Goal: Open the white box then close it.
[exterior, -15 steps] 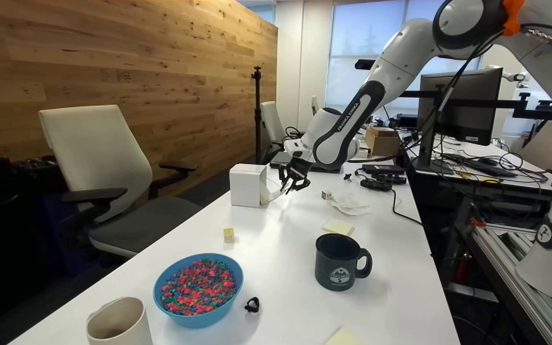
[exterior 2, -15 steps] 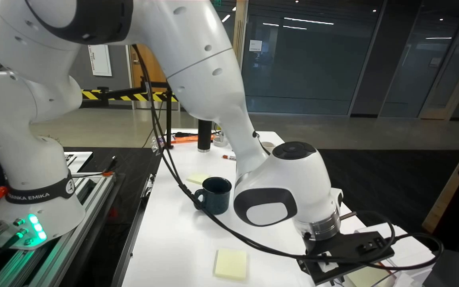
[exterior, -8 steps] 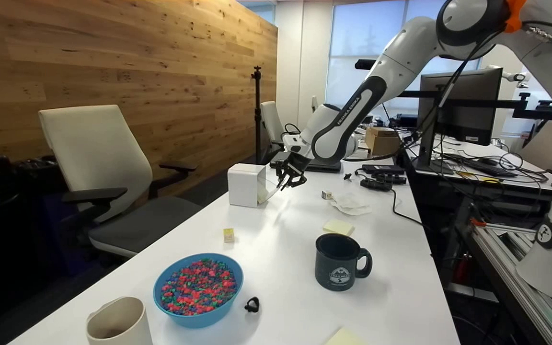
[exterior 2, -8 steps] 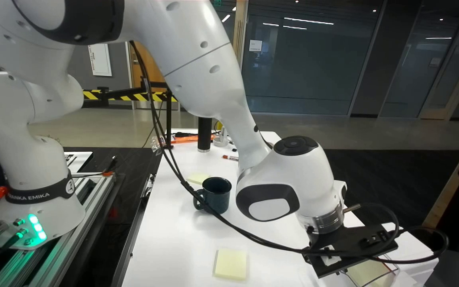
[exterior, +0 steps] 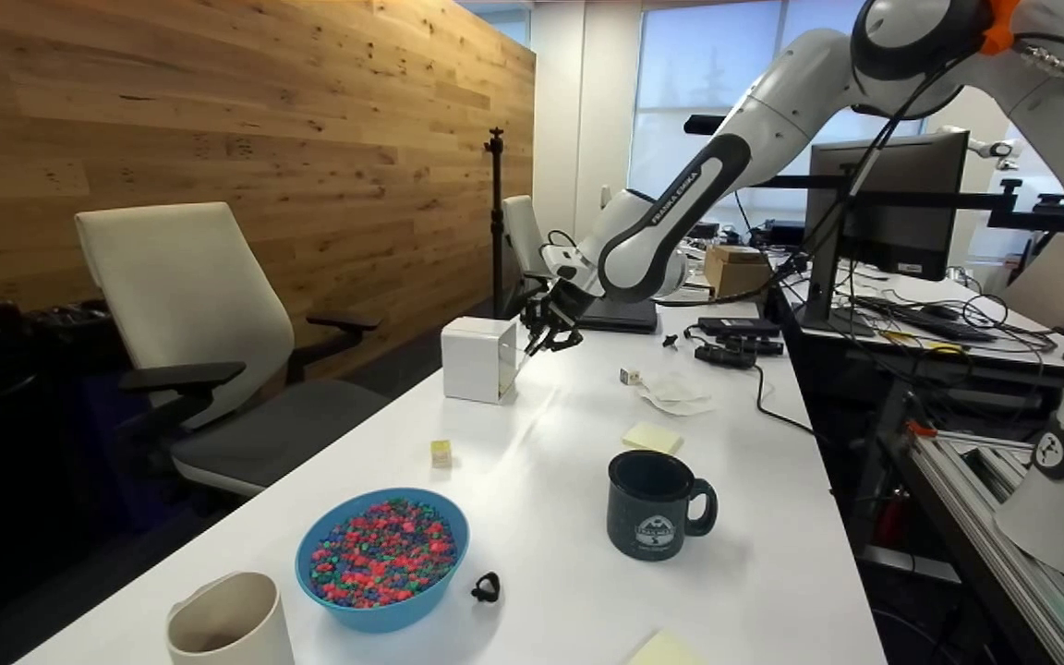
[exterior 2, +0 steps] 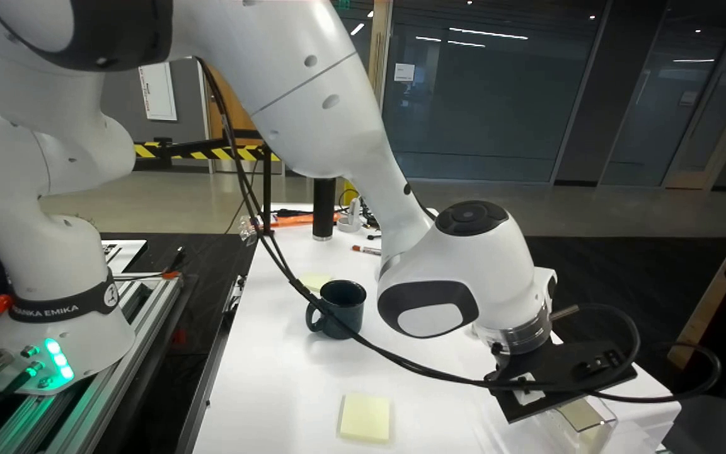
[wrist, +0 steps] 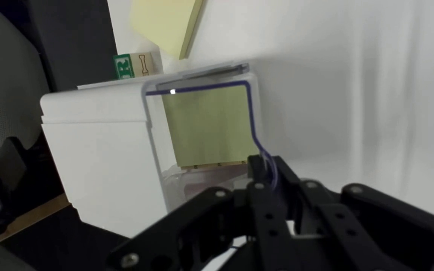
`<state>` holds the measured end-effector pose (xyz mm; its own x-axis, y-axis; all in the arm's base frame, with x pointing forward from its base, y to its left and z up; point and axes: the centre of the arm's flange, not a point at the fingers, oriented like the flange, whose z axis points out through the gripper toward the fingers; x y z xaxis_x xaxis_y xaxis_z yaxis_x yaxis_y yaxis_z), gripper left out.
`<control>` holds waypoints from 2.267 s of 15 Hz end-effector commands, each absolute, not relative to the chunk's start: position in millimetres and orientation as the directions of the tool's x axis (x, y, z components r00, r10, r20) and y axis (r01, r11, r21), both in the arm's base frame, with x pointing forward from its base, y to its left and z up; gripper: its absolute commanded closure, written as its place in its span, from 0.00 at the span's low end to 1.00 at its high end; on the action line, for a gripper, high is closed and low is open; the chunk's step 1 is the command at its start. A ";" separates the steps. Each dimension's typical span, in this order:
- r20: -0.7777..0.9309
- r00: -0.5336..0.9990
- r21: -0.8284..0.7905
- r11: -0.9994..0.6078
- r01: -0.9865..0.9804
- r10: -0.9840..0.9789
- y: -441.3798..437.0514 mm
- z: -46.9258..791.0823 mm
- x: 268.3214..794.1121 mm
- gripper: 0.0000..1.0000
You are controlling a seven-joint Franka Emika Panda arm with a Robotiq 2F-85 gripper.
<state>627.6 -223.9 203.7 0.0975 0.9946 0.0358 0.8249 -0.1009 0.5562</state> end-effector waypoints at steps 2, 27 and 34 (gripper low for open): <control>0.051 0.076 0.543 -0.092 0.835 0.996 -227.3 208.1 617.4 0.98; 0.199 -0.009 0.553 -0.104 0.827 0.980 -218.6 273.2 549.4 0.19; 0.207 -0.035 0.468 -0.068 0.881 0.978 -207.9 301.6 527.6 0.00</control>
<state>550.9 -212.4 277.2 -0.0116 0.9710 0.2388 0.8416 -0.1195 0.5268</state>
